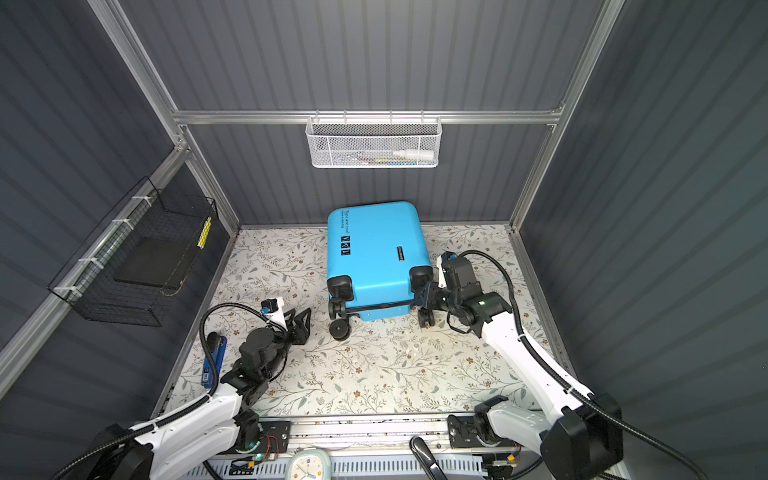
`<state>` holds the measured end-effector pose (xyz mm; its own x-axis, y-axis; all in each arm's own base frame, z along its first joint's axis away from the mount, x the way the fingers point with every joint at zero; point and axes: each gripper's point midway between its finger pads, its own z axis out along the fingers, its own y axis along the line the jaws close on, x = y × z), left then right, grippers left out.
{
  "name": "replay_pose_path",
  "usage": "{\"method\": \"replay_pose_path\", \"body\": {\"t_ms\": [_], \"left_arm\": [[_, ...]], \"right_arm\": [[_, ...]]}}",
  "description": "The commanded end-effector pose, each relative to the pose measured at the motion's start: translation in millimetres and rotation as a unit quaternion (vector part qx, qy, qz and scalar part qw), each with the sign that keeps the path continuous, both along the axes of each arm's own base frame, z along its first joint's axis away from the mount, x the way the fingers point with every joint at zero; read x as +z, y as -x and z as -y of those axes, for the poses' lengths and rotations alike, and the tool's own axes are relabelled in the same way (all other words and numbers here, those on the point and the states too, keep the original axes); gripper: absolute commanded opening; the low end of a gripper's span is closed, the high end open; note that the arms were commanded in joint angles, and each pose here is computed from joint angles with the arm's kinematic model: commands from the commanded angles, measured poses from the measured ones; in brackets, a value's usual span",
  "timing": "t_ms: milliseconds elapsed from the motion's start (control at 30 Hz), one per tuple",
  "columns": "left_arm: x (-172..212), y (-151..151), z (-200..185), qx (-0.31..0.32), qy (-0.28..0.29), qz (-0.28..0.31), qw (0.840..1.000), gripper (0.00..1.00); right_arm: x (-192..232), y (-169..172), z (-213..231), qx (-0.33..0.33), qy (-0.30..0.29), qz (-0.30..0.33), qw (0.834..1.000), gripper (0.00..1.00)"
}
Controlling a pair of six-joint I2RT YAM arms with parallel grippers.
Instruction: Pack the luggage
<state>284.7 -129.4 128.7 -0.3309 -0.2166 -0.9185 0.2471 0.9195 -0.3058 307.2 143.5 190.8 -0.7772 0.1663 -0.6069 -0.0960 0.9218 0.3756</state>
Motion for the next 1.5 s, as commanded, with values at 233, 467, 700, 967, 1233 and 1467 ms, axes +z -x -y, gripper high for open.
{"method": "replay_pose_path", "body": {"t_ms": [233,467,700,967,1233,1467], "left_arm": [[-6.5,-1.5,64.8,-0.158,0.026,-0.019,0.987,0.56],[-1.7,-14.1,79.8,-0.174,0.044,-0.015,0.984,0.56],[-12.7,-32.5,66.5,-0.113,0.027,-0.034,0.993,0.54],[-22.7,-32.8,6.6,0.041,-0.002,-0.048,0.998,0.53],[-20.3,-16.5,-32.2,0.118,-0.017,-0.046,0.992,0.56],[-13.2,-9.4,9.8,-0.013,-0.012,-0.011,1.000,0.59]], "right_arm": [[-38.2,22.0,5.0,-0.002,0.019,-0.082,0.996,0.00],[-37.8,23.1,6.9,-0.005,0.021,-0.080,0.997,0.00],[-38.5,23.1,7.9,-0.006,0.024,-0.080,0.996,0.00],[-38.5,23.3,9.3,-0.006,0.029,-0.080,0.996,0.00],[-38.5,22.9,10.5,-0.006,0.030,-0.079,0.996,0.00],[-35.3,22.4,7.4,-0.001,0.022,-0.077,0.997,0.00]]}}
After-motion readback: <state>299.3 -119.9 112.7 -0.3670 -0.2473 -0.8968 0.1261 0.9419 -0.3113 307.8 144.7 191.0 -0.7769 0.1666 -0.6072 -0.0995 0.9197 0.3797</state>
